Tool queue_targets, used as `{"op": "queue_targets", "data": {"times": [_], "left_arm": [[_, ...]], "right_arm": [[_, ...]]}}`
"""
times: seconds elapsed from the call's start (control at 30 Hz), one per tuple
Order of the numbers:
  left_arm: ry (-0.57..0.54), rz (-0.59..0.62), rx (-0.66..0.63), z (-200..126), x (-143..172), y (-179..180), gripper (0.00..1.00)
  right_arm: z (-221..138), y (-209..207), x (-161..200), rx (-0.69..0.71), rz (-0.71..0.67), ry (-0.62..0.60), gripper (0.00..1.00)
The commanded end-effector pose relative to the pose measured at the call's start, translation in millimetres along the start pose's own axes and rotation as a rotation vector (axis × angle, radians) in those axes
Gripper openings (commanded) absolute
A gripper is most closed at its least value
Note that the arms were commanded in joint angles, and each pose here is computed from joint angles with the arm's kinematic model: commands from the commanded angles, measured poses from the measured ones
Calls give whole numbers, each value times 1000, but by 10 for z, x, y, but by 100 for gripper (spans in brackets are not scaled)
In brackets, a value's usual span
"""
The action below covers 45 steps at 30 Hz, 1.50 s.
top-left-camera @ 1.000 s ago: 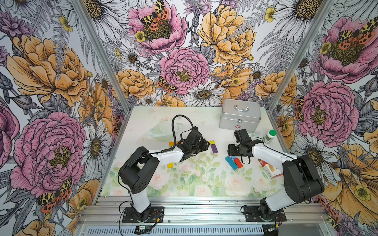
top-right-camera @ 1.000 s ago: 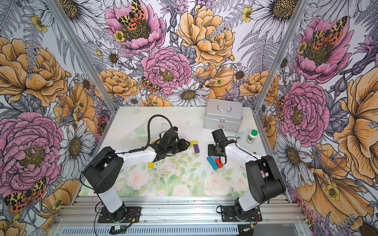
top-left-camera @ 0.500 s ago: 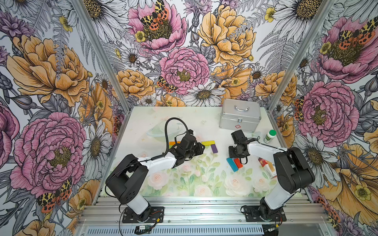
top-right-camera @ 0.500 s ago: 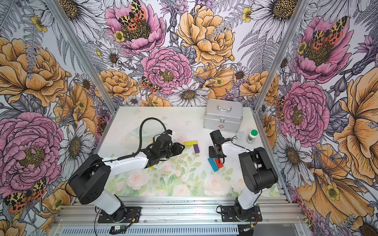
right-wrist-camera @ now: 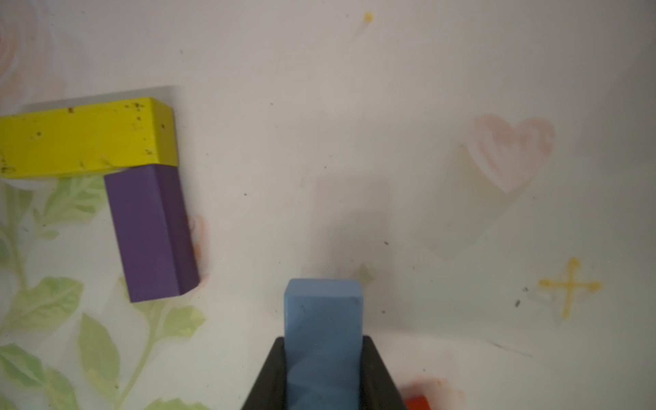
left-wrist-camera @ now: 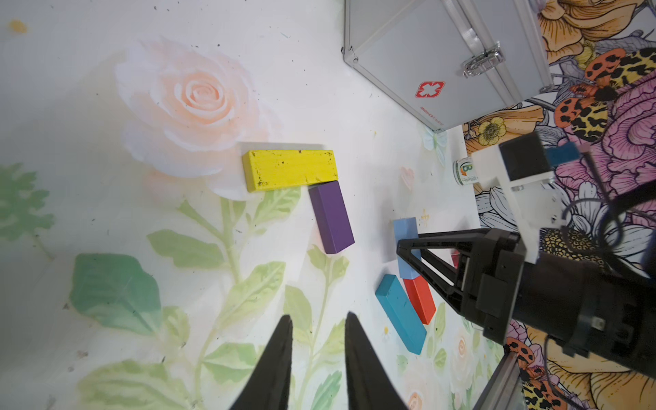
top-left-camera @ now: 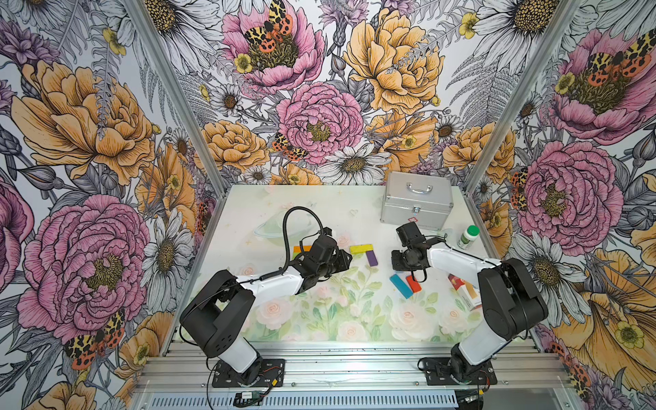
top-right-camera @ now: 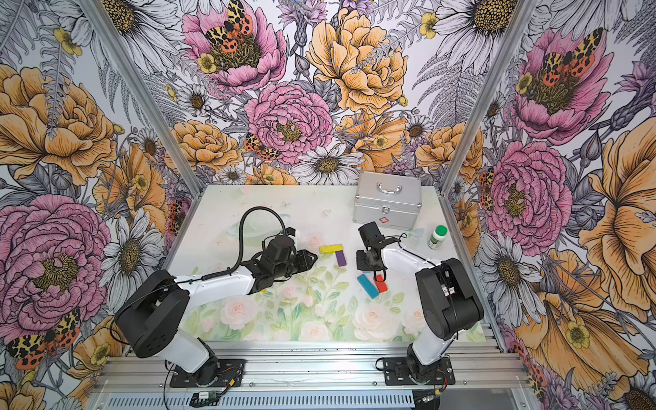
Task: Assemble the letter p with building blocks
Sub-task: Pick up the building block from the center of the board, then place the building block at the center of the board.
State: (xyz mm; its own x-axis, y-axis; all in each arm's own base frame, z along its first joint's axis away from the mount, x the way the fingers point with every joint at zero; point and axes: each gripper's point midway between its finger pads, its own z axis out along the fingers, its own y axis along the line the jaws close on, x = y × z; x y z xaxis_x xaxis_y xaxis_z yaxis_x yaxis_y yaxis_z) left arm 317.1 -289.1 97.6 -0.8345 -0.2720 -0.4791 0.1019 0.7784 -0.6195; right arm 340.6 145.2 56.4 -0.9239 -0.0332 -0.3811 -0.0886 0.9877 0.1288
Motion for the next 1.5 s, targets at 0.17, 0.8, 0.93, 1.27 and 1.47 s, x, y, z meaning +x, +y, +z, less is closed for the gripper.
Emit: {"op": "queue_targets", "data": {"times": [0.17,0.8,0.93,1.27,1.47], "left_arm": [[-70,-13,-10,-196,-104,124,27],[-32,-22,-38,-114,3,260,27],[-31,-20,-40,-108,4,268,27],[1,-29,-44,7,71,306,27],[26,-48,-36,128,140,329,27]], "right_arm": [[-147,788,-379,-94,-89,-85,0],[404,1332,-153,-125,-124,-36,8],[479,1325,-137,-115,-118,-25,11],[491,1359,-173,-115,-119,-32,33],[242,1406,-256,-153,-126,-78,48]]}}
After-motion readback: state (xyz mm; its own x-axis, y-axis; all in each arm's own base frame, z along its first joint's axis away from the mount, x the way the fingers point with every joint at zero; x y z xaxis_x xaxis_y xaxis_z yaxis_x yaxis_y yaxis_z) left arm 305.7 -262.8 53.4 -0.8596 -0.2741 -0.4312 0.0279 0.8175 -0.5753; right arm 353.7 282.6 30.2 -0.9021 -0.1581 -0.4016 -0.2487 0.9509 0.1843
